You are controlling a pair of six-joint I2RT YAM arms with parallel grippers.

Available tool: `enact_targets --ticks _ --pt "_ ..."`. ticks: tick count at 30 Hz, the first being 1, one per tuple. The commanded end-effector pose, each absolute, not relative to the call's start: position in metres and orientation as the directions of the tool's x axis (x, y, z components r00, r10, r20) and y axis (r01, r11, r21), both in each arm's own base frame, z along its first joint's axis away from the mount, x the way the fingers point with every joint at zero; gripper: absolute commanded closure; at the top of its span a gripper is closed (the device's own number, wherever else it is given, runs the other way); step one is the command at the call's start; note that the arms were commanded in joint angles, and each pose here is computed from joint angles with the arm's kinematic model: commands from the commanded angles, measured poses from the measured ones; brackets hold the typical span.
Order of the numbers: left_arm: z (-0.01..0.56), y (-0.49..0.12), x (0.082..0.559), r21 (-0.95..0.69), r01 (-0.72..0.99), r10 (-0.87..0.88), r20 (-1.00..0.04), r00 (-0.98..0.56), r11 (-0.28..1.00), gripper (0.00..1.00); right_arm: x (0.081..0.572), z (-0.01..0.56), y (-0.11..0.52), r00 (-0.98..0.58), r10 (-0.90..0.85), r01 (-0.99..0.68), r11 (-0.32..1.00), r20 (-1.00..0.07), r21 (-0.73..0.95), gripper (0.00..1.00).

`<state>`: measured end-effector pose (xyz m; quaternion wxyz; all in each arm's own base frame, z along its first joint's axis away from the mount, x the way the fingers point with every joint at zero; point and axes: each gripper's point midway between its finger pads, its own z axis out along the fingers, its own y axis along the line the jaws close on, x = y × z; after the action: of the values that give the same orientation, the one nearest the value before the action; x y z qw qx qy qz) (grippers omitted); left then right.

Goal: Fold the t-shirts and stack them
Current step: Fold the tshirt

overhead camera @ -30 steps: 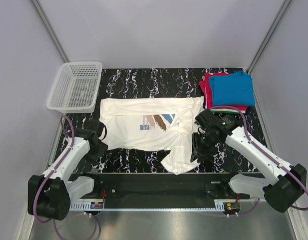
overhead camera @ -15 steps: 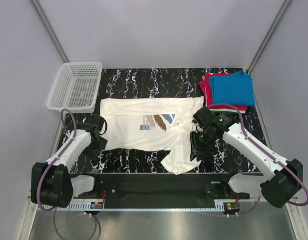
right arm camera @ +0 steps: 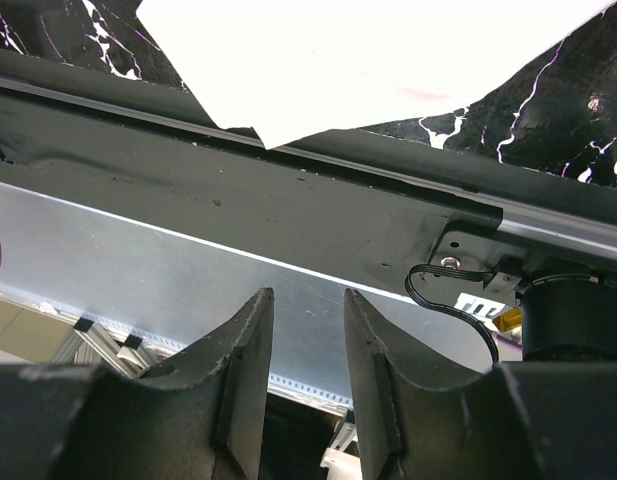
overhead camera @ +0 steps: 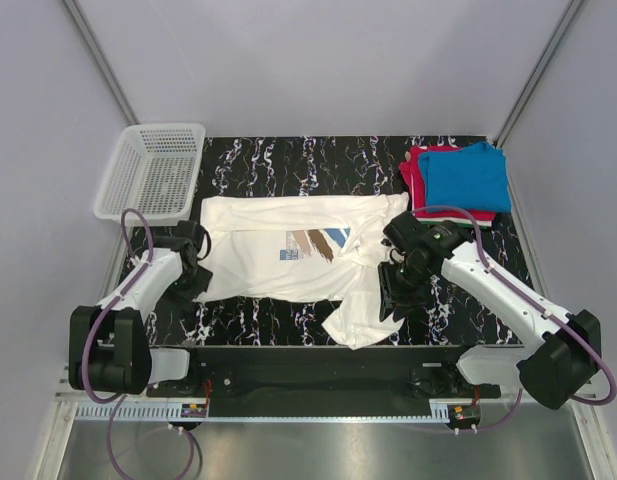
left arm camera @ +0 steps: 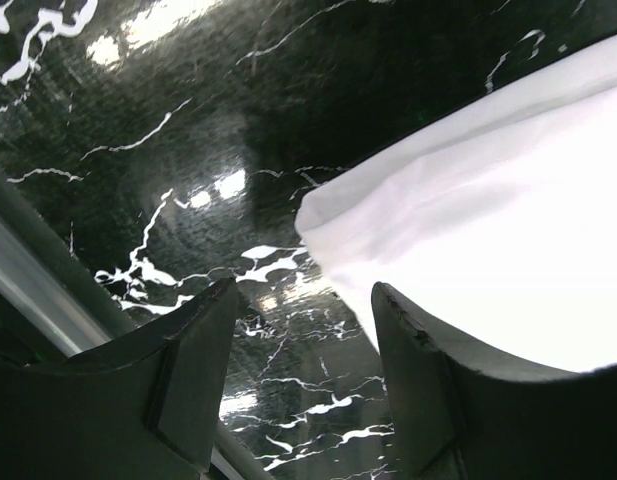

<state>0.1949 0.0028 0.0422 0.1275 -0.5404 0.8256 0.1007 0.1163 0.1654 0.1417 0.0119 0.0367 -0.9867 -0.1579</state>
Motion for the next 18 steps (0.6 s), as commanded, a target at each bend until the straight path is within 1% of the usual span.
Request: enact_targets --ticks 1,11,15,18 --pt "0.05 0.011 0.215 -0.002 -0.914 -0.85 -0.368 -0.377 0.407 0.39 0.124 0.15 0.17 -0.995 -0.096 -0.1 0.941 -0.026 0.322 0.58" --pt "0.037 0.011 0.211 0.02 -0.913 -0.849 -0.358 -0.388 0.408 0.4 0.125 0.148 0.168 -0.996 -0.09 -0.092 0.944 -0.023 0.318 0.58" --pt "0.032 0.011 0.211 0.031 -0.909 -0.847 -0.353 -0.398 0.415 0.44 0.126 0.147 0.168 -0.996 -0.091 -0.093 0.944 -0.019 0.317 0.58" --pt "0.029 0.011 0.212 0.037 -0.909 -0.847 -0.348 -0.401 0.415 0.51 0.127 0.147 0.167 -0.996 -0.09 -0.091 0.945 -0.019 0.314 0.58"
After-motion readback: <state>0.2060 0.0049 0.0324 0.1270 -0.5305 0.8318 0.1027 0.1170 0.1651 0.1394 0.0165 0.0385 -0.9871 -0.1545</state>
